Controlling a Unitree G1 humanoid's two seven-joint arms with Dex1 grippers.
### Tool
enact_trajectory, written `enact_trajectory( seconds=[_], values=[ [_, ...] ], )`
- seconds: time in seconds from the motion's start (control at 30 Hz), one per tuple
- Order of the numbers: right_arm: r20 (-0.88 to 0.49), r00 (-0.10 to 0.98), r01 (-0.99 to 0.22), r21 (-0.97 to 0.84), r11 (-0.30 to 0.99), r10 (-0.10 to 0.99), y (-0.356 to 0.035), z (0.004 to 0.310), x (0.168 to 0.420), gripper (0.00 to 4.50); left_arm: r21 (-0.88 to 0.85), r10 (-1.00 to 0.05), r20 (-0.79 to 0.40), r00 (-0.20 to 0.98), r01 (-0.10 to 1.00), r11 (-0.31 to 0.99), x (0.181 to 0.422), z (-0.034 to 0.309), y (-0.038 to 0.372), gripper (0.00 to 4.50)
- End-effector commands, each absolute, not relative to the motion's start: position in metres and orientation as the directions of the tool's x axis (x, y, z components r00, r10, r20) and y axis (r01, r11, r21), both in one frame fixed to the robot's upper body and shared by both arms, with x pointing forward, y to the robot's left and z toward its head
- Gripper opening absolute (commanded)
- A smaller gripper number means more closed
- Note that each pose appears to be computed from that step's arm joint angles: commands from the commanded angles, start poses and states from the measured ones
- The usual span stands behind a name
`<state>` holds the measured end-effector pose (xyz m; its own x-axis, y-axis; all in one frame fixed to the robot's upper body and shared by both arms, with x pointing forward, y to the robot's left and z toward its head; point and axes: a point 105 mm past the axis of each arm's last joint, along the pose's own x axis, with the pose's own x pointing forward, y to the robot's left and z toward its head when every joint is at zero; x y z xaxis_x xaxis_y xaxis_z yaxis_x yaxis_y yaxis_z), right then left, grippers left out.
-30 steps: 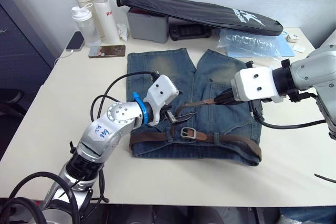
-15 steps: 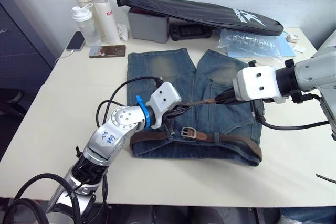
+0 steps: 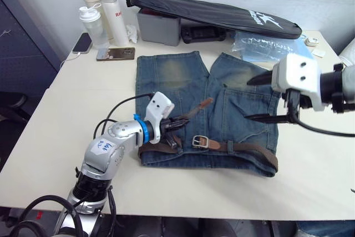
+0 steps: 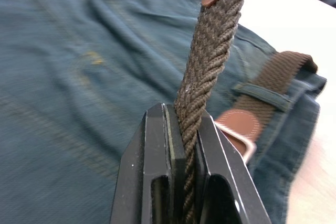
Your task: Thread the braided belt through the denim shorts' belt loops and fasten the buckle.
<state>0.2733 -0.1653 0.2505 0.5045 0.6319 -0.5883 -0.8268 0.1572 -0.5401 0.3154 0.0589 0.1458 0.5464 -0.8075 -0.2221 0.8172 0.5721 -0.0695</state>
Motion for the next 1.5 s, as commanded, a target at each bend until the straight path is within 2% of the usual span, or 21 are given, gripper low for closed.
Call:
enact_trajectory(
  seconds=[0.03, 0.27, 0.37, 0.47, 0.63, 0.97, 1.13, 1.23, 1.33, 1.5],
  values=[
    [-0.557, 0.504, -0.81, -0.57, 0.137, 0.66, -0.144, 0.23, 0.263, 4.43, -0.047, -0.803, -0.203, 0.56, 0.814, 0.579, 0.317, 0.155, 0.061, 0.0],
    [-0.525, 0.575, -0.756, -0.634, 0.162, 0.628, -0.125, 0.168, 0.258, 4.43, -0.081, -0.83, -0.259, 0.494, 0.845, 0.528, 0.306, 0.146, 0.062, 0.0],
    [-0.512, 0.596, -0.731, -0.664, 0.155, 0.618, -0.122, 0.155, 0.257, 4.43, -0.059, -0.833, -0.285, 0.474, 0.859, 0.509, 0.305, 0.145, 0.062, 0.0],
    [-0.507, 0.613, -0.709, -0.692, 0.137, 0.606, -0.119, 0.144, 0.257, 4.43, -0.114, -0.86, -0.267, 0.435, 0.872, 0.476, 0.302, 0.15, 0.059, 0.0],
    [-0.453, 0.655, -0.661, -0.731, 0.168, 0.605, -0.116, 0.136, 0.261, 4.43, -0.115, -0.861, -0.283, 0.422, 0.876, 0.468, 0.302, 0.15, 0.06, 0.0],
    [-0.457, 0.668, -0.627, -0.77, 0.115, 0.587, -0.114, 0.119, 0.263, 4.43, -0.107, -0.855, -0.297, 0.424, 0.875, 0.472, 0.303, 0.15, 0.062, 0.0],
    [-0.387, 0.709, -0.566, -0.812, 0.147, 0.589, -0.112, 0.124, 0.268, 4.43, -0.102, -0.85, -0.303, 0.431, 0.872, 0.479, 0.306, 0.149, 0.065, 0.0],
    [-0.394, 0.711, -0.559, -0.82, 0.127, 0.582, -0.113, 0.121, 0.267, 4.43, -0.088, -0.838, -0.328, 0.437, 0.869, 0.488, 0.307, 0.146, 0.068, 0.0],
    [-0.391, 0.722, -0.558, -0.817, 0.146, 0.57, -0.115, 0.12, 0.267, 3.7, -0.097, -0.829, -0.323, 0.457, 0.855, 0.509, 0.31, 0.148, 0.07, 0.0],
    [-0.368, 0.741, -0.551, -0.811, 0.196, 0.562, -0.115, 0.119, 0.271, 1.35, -0.103, -0.82, -0.326, 0.471, 0.844, 0.526, 0.311, 0.147, 0.073, 0.0]
  ],
)
